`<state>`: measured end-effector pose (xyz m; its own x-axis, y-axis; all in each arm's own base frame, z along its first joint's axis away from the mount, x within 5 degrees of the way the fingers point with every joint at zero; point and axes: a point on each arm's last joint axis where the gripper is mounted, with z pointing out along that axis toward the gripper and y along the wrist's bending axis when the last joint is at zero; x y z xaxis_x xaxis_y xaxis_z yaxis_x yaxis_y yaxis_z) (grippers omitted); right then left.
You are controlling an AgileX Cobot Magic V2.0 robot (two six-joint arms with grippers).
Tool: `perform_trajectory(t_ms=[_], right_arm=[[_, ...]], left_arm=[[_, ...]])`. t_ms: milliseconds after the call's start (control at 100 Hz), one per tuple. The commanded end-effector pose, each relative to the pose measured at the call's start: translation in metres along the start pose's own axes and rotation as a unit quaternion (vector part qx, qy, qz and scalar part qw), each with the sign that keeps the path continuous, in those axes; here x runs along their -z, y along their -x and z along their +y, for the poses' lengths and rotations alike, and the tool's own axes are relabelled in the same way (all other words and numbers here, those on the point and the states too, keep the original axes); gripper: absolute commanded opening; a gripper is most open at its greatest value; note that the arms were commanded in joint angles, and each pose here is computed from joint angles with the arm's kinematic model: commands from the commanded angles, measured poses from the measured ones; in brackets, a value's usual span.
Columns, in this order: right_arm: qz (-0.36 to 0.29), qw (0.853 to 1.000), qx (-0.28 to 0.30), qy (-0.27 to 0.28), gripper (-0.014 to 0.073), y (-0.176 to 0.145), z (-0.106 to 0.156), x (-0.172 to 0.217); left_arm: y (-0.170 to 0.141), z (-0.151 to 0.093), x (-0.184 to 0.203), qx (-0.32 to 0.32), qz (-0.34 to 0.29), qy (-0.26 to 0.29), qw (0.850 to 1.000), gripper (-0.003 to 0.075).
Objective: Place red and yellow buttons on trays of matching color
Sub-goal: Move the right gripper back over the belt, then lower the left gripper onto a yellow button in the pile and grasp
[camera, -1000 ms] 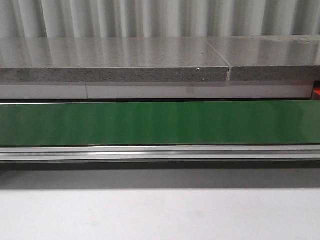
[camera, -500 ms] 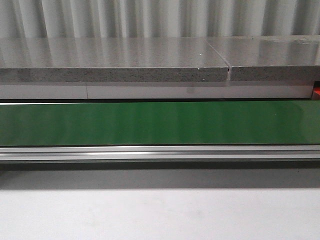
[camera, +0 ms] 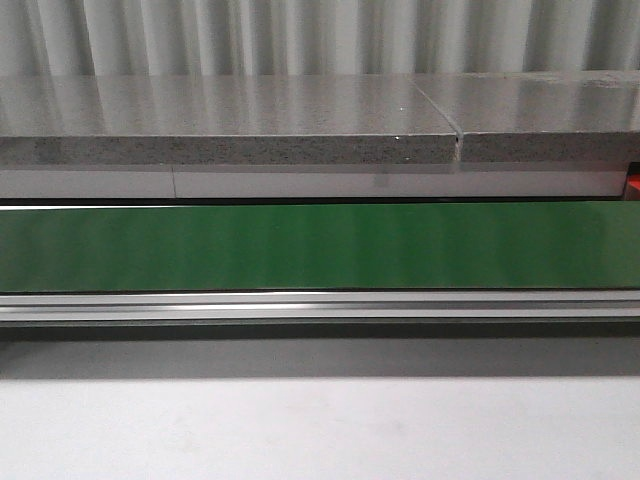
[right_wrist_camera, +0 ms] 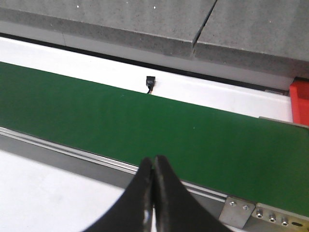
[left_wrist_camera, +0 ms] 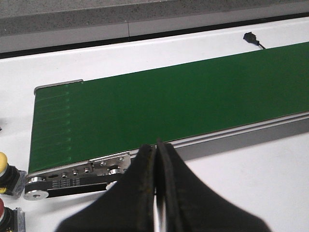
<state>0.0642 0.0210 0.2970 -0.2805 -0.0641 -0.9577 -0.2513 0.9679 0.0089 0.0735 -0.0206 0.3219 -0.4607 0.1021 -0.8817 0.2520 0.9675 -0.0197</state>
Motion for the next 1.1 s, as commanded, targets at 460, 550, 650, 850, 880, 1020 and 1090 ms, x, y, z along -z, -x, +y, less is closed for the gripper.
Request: perform_trajectory(t_ms=[460, 550, 650, 850, 880, 1020, 1090], right_arm=[[-0.047, 0.999, 0.001, -0.005, -0.0066, 0.012, 0.0, 0.007], [-0.047, 0.999, 0.001, -0.005, -0.0066, 0.012, 0.0, 0.007], [-0.047, 0.999, 0.001, -0.005, -0.0066, 0.012, 0.0, 0.007], [-0.047, 0.999, 0.001, -0.005, -0.0066, 0.012, 0.0, 0.007], [-0.047, 0.999, 0.001, -0.005, -0.0066, 0.012, 0.0, 0.007], [-0.047, 0.999, 0.001, -0.005, -0.0066, 0.012, 0.0, 0.007], [-0.047, 0.999, 0.001, -0.005, -0.0066, 0.012, 0.0, 0.007]], left_arm=[[0.052, 0.017, -0.032, 0.076, 0.007, 0.047, 0.996, -0.002], [0.063, 0.029, -0.049, 0.101, 0.038, 0.074, 0.991, -0.002], [0.074, 0.045, -0.065, 0.121, 0.063, 0.1, 0.986, 0.002], [0.085, 0.081, -0.091, 0.161, 0.092, 0.151, 0.971, 0.0373], [0.087, 0.087, -0.093, 0.166, 0.094, 0.158, 0.969, 0.043], [0.087, 0.116, -0.106, 0.197, 0.118, 0.192, 0.954, 0.0571], [0.086, 0.131, -0.113, 0.215, 0.144, 0.203, 0.944, 0.0566]])
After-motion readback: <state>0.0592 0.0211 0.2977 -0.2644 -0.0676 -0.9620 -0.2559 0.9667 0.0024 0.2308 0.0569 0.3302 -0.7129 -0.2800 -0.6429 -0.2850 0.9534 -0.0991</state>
